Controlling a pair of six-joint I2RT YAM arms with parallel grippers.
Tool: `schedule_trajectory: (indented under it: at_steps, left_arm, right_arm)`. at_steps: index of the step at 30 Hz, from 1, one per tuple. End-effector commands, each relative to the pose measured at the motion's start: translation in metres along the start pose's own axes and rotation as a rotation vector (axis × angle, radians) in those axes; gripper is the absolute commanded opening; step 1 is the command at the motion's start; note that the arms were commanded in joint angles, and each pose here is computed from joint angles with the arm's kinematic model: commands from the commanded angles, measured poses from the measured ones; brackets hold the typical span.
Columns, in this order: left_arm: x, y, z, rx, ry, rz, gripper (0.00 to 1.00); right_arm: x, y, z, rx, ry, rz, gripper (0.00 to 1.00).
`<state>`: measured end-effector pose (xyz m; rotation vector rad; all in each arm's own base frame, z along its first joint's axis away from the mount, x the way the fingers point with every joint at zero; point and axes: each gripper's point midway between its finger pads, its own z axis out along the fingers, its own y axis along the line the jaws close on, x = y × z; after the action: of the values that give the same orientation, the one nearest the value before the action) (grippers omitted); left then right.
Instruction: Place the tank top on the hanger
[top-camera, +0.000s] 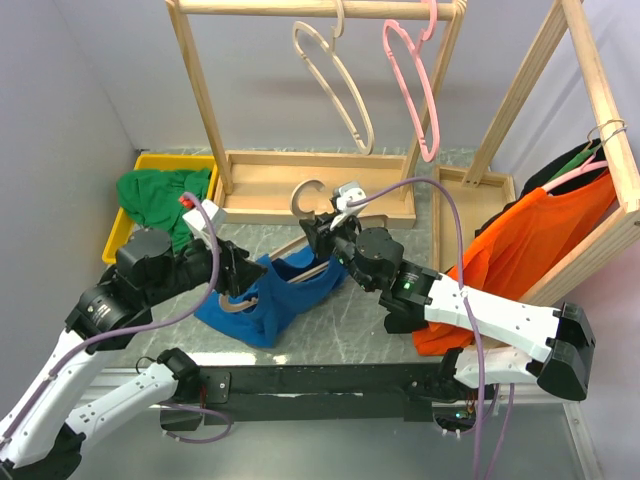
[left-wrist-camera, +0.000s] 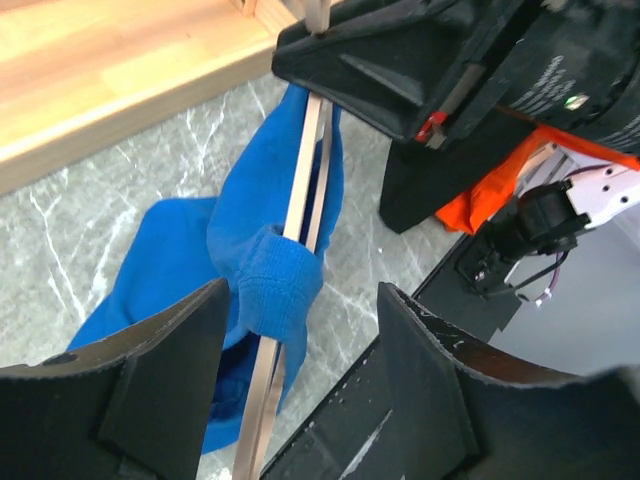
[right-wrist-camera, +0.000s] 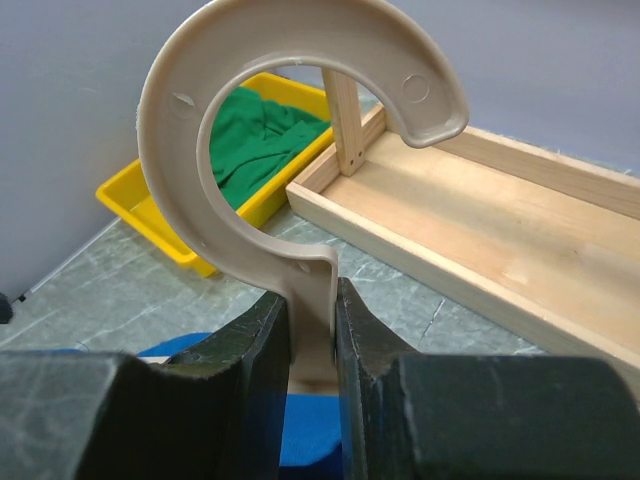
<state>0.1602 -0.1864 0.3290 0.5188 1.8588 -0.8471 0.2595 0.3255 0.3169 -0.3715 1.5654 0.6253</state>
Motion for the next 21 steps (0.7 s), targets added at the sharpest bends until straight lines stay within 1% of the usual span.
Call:
schedule_trajectory:
  at_steps: [1, 4, 6, 8, 11, 14, 15, 17, 18, 21]
  left_arm:
    - [0.013, 0.002, 0.006, 0.012, 0.06, 0.009, 0.65]
    - [0.017, 0.002, 0.011, 0.02, 0.085, 0.011, 0.63]
    - [0.022, 0.006, 0.013, 0.002, 0.111, 0.01, 0.59]
    - [0.028, 0.009, 0.018, -0.007, 0.143, 0.009, 0.58]
    - [0.03, 0.008, 0.022, 0.004, 0.159, 0.006, 0.52]
    - [0.031, 0.005, 0.025, 0.03, 0.164, 0.005, 0.45]
    - [0.033, 0.005, 0.026, 0.03, 0.17, 0.003, 0.38]
    - [0.04, 0.008, 0.03, 0.023, 0.2, 0.001, 0.29]
    - [0.041, 0.01, 0.031, 0.017, 0.205, 0.0, 0.18]
    - [0.038, 0.011, 0.034, 0.008, 0.186, -0.003, 0.01]
  right_arm:
    - [-0.037, 0.004, -0.009, -0.029, -0.107, 0.048, 0.0]
    - [-0.035, 0.004, -0.008, -0.03, -0.102, 0.045, 0.0]
    - [-0.034, 0.004, -0.008, -0.031, -0.099, 0.045, 0.0]
    - [-0.035, 0.003, -0.01, -0.029, -0.103, 0.049, 0.0]
    - [-0.034, 0.002, -0.01, -0.029, -0.105, 0.046, 0.0]
    - [-0.034, 0.002, -0.009, -0.023, -0.101, 0.043, 0.0]
    - [-0.033, 0.001, -0.009, -0.019, -0.101, 0.041, 0.0]
    - [-0.035, 0.0, -0.01, -0.012, -0.107, 0.041, 0.0]
    - [-0.036, -0.002, -0.009, -0.004, -0.11, 0.039, 0.0]
    - [-0.035, -0.005, -0.008, 0.015, -0.107, 0.03, 0.0]
